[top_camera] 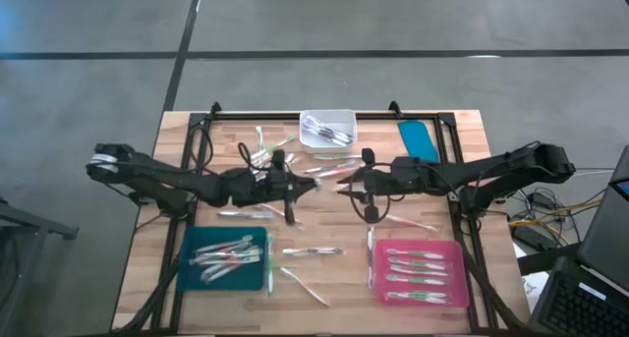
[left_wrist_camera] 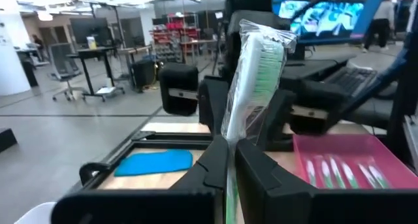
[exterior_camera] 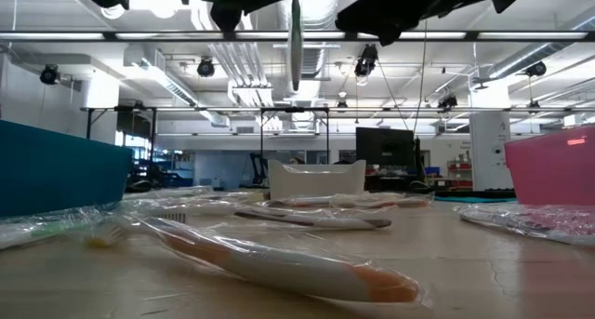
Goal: Pick & Place Toothbrushes
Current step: Put the green toothbrush into the pink bin
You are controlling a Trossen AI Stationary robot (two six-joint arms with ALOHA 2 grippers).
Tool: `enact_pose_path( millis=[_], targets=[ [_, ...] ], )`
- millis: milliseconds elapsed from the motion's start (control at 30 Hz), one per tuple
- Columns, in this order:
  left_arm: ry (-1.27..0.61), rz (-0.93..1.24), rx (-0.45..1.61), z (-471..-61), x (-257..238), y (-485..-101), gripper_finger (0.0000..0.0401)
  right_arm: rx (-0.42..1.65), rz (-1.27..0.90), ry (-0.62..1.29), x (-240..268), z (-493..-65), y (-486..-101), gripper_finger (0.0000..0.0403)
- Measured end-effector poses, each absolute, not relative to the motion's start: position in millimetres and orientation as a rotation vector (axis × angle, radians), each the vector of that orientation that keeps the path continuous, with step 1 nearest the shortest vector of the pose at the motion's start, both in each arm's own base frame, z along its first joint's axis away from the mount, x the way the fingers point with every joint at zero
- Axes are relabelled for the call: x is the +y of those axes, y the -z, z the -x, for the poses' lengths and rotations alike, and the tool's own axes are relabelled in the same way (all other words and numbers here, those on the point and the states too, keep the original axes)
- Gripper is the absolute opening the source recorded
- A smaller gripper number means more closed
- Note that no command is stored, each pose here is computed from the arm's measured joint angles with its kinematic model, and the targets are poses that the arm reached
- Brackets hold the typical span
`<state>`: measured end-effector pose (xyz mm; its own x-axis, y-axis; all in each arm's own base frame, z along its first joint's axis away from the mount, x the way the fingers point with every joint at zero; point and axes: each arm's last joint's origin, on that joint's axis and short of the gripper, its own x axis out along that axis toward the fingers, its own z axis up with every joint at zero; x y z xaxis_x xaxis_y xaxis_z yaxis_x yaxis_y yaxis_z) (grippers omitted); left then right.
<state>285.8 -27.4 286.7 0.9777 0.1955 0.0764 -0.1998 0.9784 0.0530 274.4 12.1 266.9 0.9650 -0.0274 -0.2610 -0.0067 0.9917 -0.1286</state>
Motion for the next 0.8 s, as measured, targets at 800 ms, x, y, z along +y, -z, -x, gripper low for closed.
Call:
enact_pose_path(
  millis=[800],
  targets=[
    [-0.186,-0.129,-0.137,-288.0,-22.4,-293.7,0.0017,0.242,0.140,0.015,15.5,-358.4,-251.1,0.0180]
  ],
)
